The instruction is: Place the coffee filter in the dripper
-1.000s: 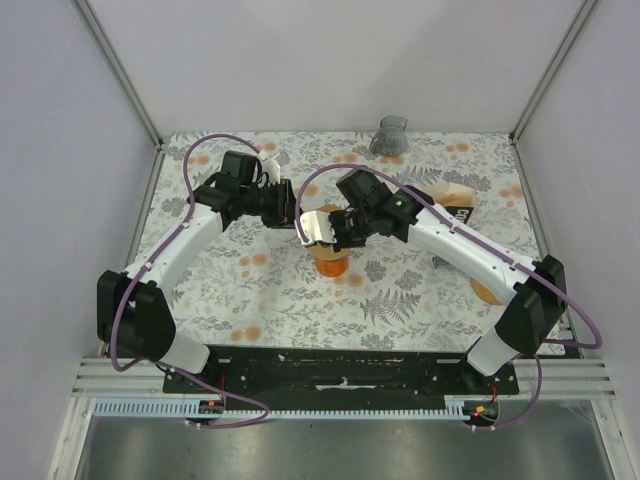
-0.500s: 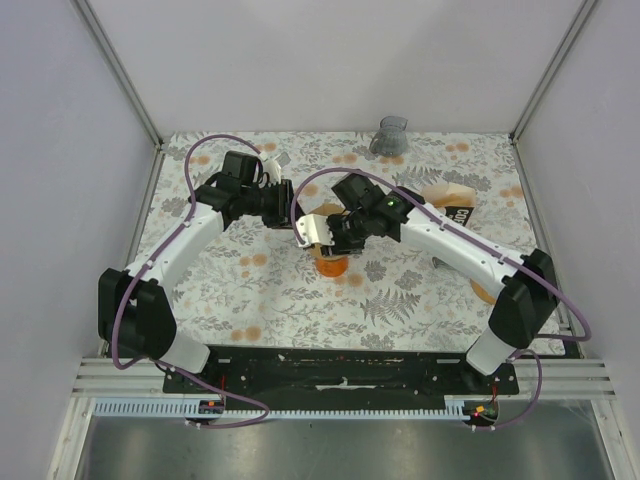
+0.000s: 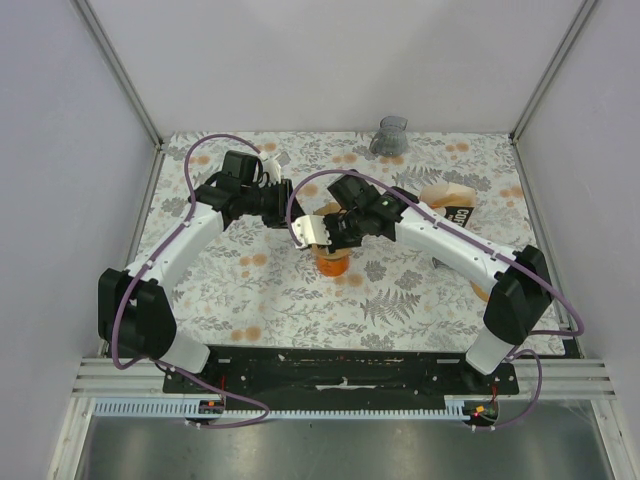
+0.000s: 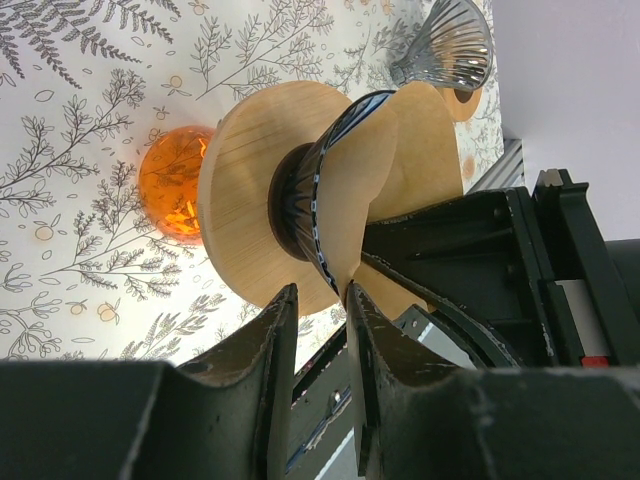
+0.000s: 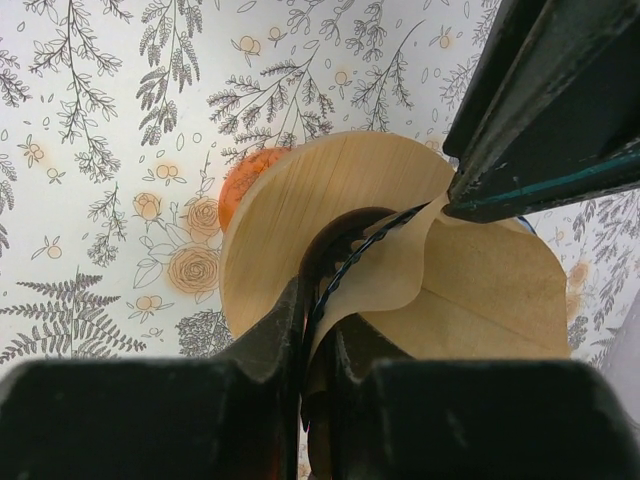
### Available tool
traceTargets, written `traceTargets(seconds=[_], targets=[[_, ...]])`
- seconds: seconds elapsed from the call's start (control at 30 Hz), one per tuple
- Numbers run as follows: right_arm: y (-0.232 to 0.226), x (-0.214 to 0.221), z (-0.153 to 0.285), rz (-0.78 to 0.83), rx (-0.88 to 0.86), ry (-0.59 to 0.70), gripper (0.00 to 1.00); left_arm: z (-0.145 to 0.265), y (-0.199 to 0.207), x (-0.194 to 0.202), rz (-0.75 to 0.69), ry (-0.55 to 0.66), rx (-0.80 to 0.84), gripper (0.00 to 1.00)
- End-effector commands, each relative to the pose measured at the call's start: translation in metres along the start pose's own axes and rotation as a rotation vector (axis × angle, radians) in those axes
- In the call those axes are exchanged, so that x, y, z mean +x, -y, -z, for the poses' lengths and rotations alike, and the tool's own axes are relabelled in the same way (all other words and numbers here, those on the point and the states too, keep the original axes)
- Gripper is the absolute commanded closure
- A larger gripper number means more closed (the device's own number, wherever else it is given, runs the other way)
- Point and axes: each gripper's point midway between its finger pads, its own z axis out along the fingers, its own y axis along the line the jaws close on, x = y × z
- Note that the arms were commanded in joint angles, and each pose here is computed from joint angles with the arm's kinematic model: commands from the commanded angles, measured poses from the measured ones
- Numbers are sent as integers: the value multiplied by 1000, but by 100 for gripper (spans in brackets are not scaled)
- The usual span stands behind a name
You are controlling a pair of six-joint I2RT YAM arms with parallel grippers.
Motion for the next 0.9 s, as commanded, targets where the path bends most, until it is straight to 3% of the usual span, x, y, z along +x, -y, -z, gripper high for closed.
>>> traceTargets(seconds=[0.0,0.13,0.23,0.7,0.87], targets=[[-4,1,6,0,-7,-10,86,4,9,-12,-58,28,11,67],[-3,3,6,-8,-2,-21,64,7,11,-15,-69,36,8,67],[-4,2,8,-11,1,-18,52,8,12,-16,-77,39,6,67],[6,-22,36,10,84,56,27,17,20,-20,-116,63,12,54],[8,-35,53,28,117,104,13,21,22,-23,-133,74,4,47]])
